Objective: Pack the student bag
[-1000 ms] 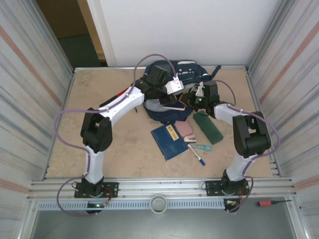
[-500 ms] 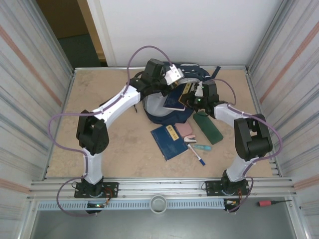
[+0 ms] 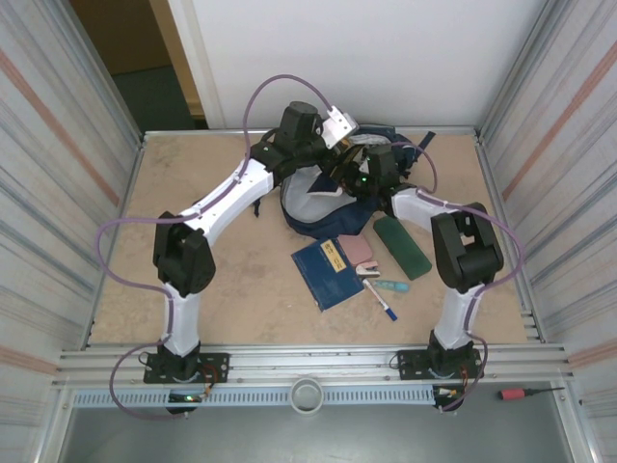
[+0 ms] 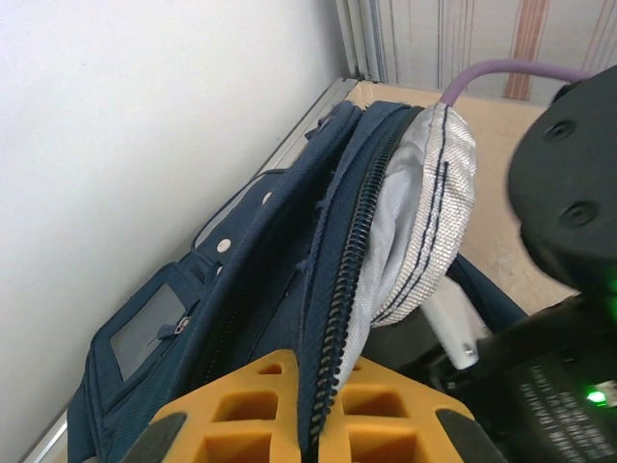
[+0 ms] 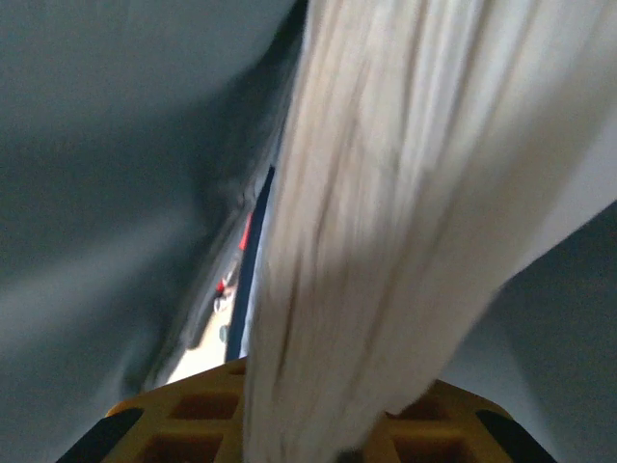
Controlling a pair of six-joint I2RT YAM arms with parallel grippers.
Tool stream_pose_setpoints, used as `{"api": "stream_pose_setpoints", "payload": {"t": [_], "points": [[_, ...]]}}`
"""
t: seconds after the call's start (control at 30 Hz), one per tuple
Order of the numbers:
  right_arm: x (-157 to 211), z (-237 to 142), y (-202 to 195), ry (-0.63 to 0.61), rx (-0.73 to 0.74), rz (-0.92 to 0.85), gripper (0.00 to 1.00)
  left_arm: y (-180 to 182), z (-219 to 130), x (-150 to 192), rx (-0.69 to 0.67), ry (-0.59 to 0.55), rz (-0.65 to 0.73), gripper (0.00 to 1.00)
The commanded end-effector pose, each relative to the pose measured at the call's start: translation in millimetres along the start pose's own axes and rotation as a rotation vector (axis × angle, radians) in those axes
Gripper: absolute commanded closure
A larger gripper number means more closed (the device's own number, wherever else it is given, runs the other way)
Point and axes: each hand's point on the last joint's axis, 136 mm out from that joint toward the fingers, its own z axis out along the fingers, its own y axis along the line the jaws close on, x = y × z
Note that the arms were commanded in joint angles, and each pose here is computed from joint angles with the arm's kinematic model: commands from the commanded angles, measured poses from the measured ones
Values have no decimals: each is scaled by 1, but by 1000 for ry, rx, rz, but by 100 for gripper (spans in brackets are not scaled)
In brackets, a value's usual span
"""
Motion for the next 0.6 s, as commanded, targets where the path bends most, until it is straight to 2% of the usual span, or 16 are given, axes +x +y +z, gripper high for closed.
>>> {"api": "stream_pose_setpoints", "payload": {"t": [0.0,0.13,0.3,0.43,0.57], "points": [[-20,19,23,-70,-37,-25,75,7,-19,-69,-18,-212,13,100],[-29,30,6,-52,46,-76,61,12,-16,-59,-52,-179,5,100],[-33,7,-18,-18,104,-135,48,26,-9,-38,-122,-128,-24,100],[-28,-23,-3,13,25,-213,37,32,0,-22,-136,-99,-62,100],[-18,-61,9,41,-30,-253,29,30,13,-7,-130,-67,-78,100]]}}
